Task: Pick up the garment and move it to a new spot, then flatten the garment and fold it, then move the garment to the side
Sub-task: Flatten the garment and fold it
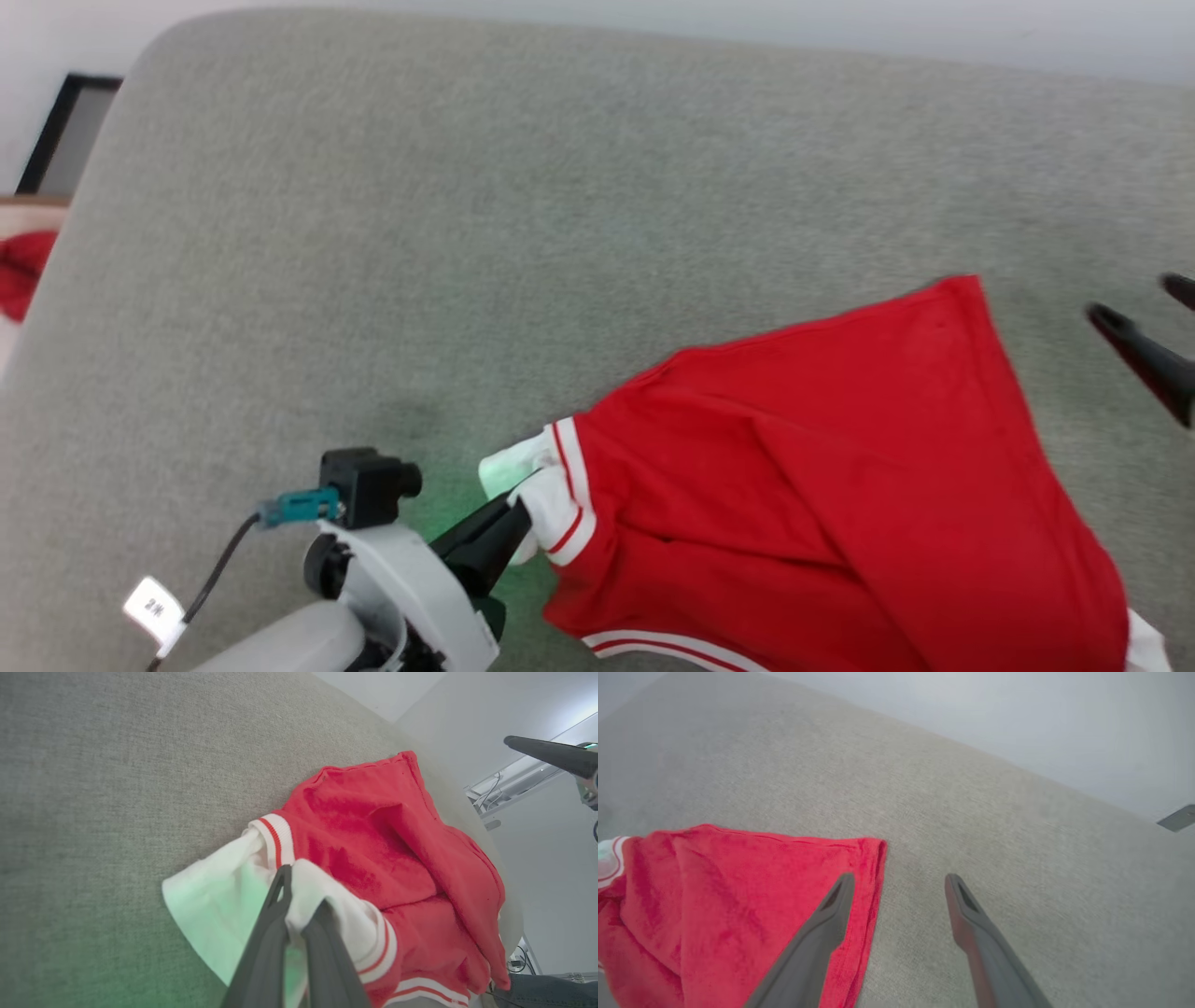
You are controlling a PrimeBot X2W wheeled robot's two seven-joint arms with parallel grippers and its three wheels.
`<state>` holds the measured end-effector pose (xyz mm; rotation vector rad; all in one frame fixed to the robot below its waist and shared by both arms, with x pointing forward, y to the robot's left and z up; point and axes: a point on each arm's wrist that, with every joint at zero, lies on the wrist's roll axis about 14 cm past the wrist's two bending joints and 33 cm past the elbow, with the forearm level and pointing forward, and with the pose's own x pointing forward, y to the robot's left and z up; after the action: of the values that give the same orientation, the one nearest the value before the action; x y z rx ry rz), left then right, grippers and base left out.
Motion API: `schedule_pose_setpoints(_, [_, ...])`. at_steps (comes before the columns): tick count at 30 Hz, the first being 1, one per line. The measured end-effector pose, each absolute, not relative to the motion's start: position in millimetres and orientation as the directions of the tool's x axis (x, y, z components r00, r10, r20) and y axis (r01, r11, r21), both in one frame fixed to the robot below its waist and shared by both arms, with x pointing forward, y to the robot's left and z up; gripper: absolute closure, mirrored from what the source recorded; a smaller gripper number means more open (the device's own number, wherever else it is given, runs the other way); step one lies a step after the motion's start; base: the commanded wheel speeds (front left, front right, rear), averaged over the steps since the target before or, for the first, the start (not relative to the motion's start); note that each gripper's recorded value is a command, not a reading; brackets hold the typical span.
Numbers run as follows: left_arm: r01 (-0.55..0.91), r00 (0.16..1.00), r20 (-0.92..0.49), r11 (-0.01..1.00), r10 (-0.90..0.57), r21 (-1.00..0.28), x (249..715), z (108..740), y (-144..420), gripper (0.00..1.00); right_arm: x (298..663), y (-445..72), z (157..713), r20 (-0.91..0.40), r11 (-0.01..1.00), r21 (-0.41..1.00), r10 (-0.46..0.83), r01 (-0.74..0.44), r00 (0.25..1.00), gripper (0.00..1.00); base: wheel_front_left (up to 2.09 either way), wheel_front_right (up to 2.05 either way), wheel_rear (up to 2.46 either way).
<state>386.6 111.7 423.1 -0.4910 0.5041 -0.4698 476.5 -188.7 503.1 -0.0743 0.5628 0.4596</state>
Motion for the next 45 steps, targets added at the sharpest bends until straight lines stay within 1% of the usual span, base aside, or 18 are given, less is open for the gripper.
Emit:
schedule_pose_setpoints(5, [0.28, 0.777, -0.346, 0.781, -0.526, -0.559, 390.7, 414.6, 113.0, 1.0, 499.1, -157.0, 460.7, -0.647, 0.852, 0.032, 0.416, -0.522, 0.639, 0.0, 0.0, 0.0, 0.0])
schedule_pose_setpoints(8, [0.266, 0.778, -0.355, 0.784, -0.518, -0.561, 391.6, 408.5, 114.5, 1.0, 502.0, -148.6, 431.8, -0.722, 0.818, -0.011, 0.392, -0.576, 0.571, 0.0, 0.0, 0.0, 0.0])
schedule_pose_setpoints(11, [0.244, 0.786, -0.36, 0.787, -0.503, -0.566, 391.2, 404.4, 118.5, 1.0, 499.0, -144.7, 405.5, -0.776, 0.794, -0.008, 0.379, -0.608, 0.505, 0.0, 0.0, 0.0, 0.0])
schedule_pose_setpoints(14, [0.223, 0.795, -0.367, 0.796, -0.483, -0.563, 391.2, 401.4, 126.1, 1.0, 503.2, -139.4, 395.5, -0.785, 0.78, 0.002, 0.389, -0.625, 0.483, 0.0, 0.0, 0.0, 0.0])
schedule_pose_setpoints(16, [0.213, 0.797, -0.374, 0.8, -0.474, -0.561, 390.1, 399.2, 129.3, 1.0, 502.9, -135.6, 390.0, -0.789, 0.776, 0.023, 0.401, -0.63, 0.465, 0.71, 0.0, 0.0, 0.0])
schedule_pose_setpoints(17, [0.209, 0.799, -0.375, 0.802, -0.47, -0.56, 389.9, 398.6, 130.7, 1.0, 503.4, -135.2, 389.4, -0.79, 0.774, 0.025, 0.403, -0.633, 0.462, 1.0, 0.0, 0.0, 0.0])
schedule_pose_setpoints(20, [0.209, 0.803, -0.369, 0.8, -0.468, -0.562, 390.3, 399.9, 132.0, 1.0, 502.5, -129.6, 390.3, -0.777, 0.767, 0.039, 0.426, -0.64, 0.464, 1.0, 0.0, 0.0, 0.0])
schedule_pose_setpoints(23, [0.205, 0.809, -0.361, 0.798, -0.464, -0.566, 391.1, 402.1, 133.1, 1.0, 507.5, -131.0, 397.2, -0.74, 0.791, 0.059, 0.445, -0.609, 0.505, 1.0, 0.0, 0.0, 0.0])
schedule_pose_setpoints(26, [0.211, 0.821, -0.334, 0.789, -0.463, -0.576, 398.5, 410.8, 136.8, 1.0, 524.2, -147.4, 412.0, -0.684, 0.841, 0.053, 0.423, -0.538, 0.595, 1.0, 0.0, 0.0, 0.0])
schedule_pose_setpoints(28, [0.235, 0.825, -0.305, 0.779, -0.476, -0.582, 411.0, 423.0, 136.5, 1.0, 541.4, -161.3, 429.1, -0.624, 0.88, 0.047, 0.395, -0.472, 0.674, 1.0, 0.0, 0.0, 0.0])
schedule_pose_setpoints(30, [0.277, 0.831, -0.273, 0.786, -0.484, -0.552, 432.2, 440.6, 139.8, 1.0, 559.9, -174.9, 451.6, -0.549, 0.913, 0.05, 0.363, -0.404, 0.753, 1.0, 0.0, 0.0, 0.0])
schedule_pose_setpoints(32, [0.304, 0.851, -0.199, 0.766, -0.485, -0.567, 462.0, 471.0, 138.9, 1.0, 577.7, -188.8, 476.3, -0.468, 0.939, 0.056, 0.324, -0.338, 0.822, 1.0, 0.0, 0.0, 0.0])
schedule_pose_setpoints(35, [0.344, 0.86, -0.108, 0.724, -0.498, -0.598, 505.5, 518.1, 133.2, 1.0, 602.5, -209.0, 516.6, -0.348, 0.965, 0.057, 0.259, -0.255, 0.901, 1.0, 0.0, 0.0, 0.0])
schedule_pose_setpoints(37, [0.373, 0.863, -0.065, 0.719, -0.501, -0.587, 535.1, 550.0, 134.2, 1.0, 619.4, -220.4, 547.4, -0.257, 0.976, 0.066, 0.219, -0.209, 0.941, 1.0, 0.0, 0.0, 0.0])
schedule_pose_setpoints(40, [0.401, 0.877, -0.002, 0.735, -0.48, -0.548, 580.3, 596.1, 139.5, 1.0, 642.3, -235.9, 592.9, -0.122, 0.987, 0.059, 0.159, -0.152, 0.98, 1.0, 0.0, 0.0, 0.0])
schedule_pose_setpoints(41, [0.405, 0.887, 0.041, 0.734, -0.459, -0.545, 595.9, 615.6, 142.2, 1.0, 648.2, -239.8, 607.5, -0.076, 0.989, 0.057, 0.142, -0.138, 0.987, 1.0, 0.0, 0.0, 0.0])
schedule_pose_setpoints(43, [0.41, 0.901, 0.124, 0.723, -0.416, -0.556, 622.9, 653.2, 145.4, 1.0, 657.0, -246.8, 634.3, 0.007, 0.993, 0.045, 0.112, -0.112, 0.994, 1.0, 0.0, 0.0, 0.0])
schedule_pose_setpoints(45, [0.413, 0.909, 0.185, 0.757, -0.373, -0.507, 645.0, 684.8, 149.8, 1.0, 662.5, -256.3, 660.2, 0.085, 0.996, 0.032, 0.081, -0.084, 0.993, 1.0, 0.0, 0.0, 0.0])
